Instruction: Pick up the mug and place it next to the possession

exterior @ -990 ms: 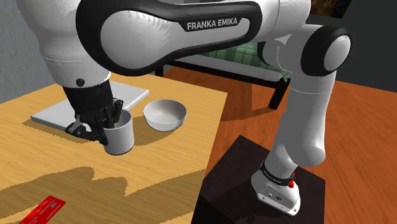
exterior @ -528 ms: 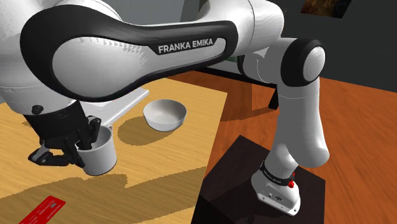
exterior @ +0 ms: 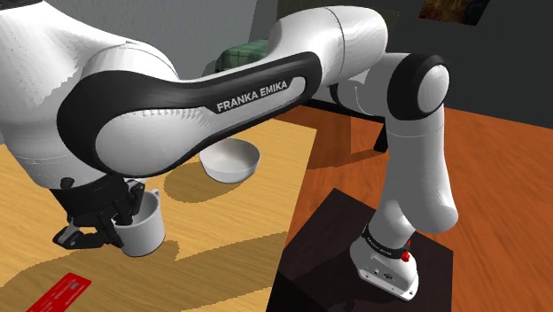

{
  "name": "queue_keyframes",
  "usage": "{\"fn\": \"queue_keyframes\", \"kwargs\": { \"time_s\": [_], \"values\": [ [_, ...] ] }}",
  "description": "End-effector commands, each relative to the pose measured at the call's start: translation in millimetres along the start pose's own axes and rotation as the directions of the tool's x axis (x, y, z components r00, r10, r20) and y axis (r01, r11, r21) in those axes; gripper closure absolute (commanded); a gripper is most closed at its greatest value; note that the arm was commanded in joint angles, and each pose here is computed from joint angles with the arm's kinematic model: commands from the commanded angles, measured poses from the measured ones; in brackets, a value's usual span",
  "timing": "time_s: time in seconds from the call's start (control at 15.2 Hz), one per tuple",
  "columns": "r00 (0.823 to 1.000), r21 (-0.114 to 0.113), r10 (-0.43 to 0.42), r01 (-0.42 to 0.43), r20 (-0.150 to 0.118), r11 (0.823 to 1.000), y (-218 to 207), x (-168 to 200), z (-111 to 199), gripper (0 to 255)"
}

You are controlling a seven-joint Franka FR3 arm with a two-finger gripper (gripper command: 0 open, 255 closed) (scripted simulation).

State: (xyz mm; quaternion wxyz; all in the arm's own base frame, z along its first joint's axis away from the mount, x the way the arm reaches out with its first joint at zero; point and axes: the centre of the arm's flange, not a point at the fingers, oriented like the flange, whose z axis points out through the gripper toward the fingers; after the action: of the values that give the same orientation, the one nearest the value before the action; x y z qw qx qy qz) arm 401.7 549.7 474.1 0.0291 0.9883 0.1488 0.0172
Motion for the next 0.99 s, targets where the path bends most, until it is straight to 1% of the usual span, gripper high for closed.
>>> {"fn": "queue_keyframes", "kwargs": {
  "time_s": [0.0,0.46,0.53,0.86,0.92],
  "values": [
    [1.0,0.0,0.0,0.0,0.0,1.0,-1,-1,6,255],
    [1.0,0.0,0.0,0.0,0.0,1.0,-1,-1,6,255],
    [1.0,0.0,0.0,0.0,0.0,1.0,-1,-1,6,0],
    [1.0,0.0,0.0,0.0,0.0,1.0,-1,-1,6,0],
    [1.0,0.0,0.0,0.0,0.0,1.0,-1,-1,-7,0]
  ]
}}
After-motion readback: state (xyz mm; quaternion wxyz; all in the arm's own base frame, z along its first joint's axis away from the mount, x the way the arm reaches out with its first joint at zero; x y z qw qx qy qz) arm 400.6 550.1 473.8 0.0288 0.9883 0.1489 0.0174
